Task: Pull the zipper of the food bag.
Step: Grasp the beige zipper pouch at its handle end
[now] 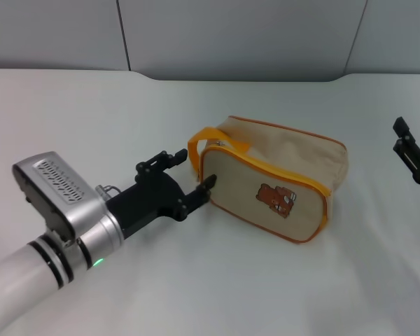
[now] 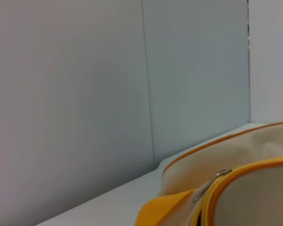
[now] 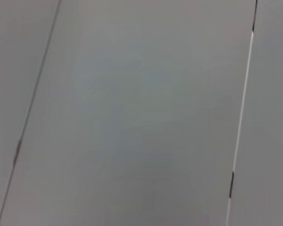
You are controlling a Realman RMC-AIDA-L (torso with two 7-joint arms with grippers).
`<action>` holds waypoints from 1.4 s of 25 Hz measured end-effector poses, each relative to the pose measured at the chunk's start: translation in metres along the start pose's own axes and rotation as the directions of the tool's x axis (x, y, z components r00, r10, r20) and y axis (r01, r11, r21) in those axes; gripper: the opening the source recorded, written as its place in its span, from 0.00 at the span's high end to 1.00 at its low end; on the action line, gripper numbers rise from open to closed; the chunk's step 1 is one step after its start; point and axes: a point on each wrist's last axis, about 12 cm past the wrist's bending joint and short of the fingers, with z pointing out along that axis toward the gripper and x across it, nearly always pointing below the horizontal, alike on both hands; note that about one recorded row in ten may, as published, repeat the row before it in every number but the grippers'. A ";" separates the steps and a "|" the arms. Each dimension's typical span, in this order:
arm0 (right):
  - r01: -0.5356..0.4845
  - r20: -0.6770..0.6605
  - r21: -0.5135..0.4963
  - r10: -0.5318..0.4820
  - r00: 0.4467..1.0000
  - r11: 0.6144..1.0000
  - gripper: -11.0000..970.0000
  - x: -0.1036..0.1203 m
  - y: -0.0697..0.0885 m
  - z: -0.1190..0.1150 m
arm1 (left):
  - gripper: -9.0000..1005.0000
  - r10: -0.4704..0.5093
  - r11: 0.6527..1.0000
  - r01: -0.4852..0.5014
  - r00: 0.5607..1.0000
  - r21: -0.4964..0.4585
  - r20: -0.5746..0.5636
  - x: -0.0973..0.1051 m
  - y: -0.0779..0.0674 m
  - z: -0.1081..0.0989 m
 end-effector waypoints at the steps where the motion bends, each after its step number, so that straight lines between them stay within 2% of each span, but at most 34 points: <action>1: -0.001 -0.015 0.003 0.001 1.000 1.000 0.24 0.002 0.000 0.001 | 0.48 0.002 1.000 -0.002 1.000 0.001 -0.003 0.000 0.000 0.001; 6: 0.000 -0.072 -0.011 -0.001 0.997 1.000 0.24 0.007 0.011 0.015 | 0.38 0.023 1.000 -0.023 0.999 0.002 -0.023 -0.001 -0.002 0.008; 11: -0.013 -0.089 -0.060 0.008 0.996 0.998 0.24 0.007 0.023 0.033 | 0.22 0.048 0.999 -0.047 0.998 0.012 -0.034 -0.003 -0.005 0.013; 20: -0.013 -0.059 -0.065 0.009 0.998 0.998 0.24 0.003 0.026 0.034 | 0.22 0.059 0.998 -0.058 0.995 0.008 -0.077 0.001 -0.005 0.016; 24: -0.013 -0.051 -0.060 0.009 0.999 0.998 0.24 0.002 0.025 0.033 | 0.44 0.055 0.998 -0.056 0.994 -0.007 -0.091 0.000 -0.002 0.019; 35: -0.013 -0.042 -0.055 0.010 0.999 0.998 0.24 0.001 0.024 0.031 | 0.66 0.062 0.998 -0.062 0.995 0.006 -0.082 -0.008 -0.003 0.029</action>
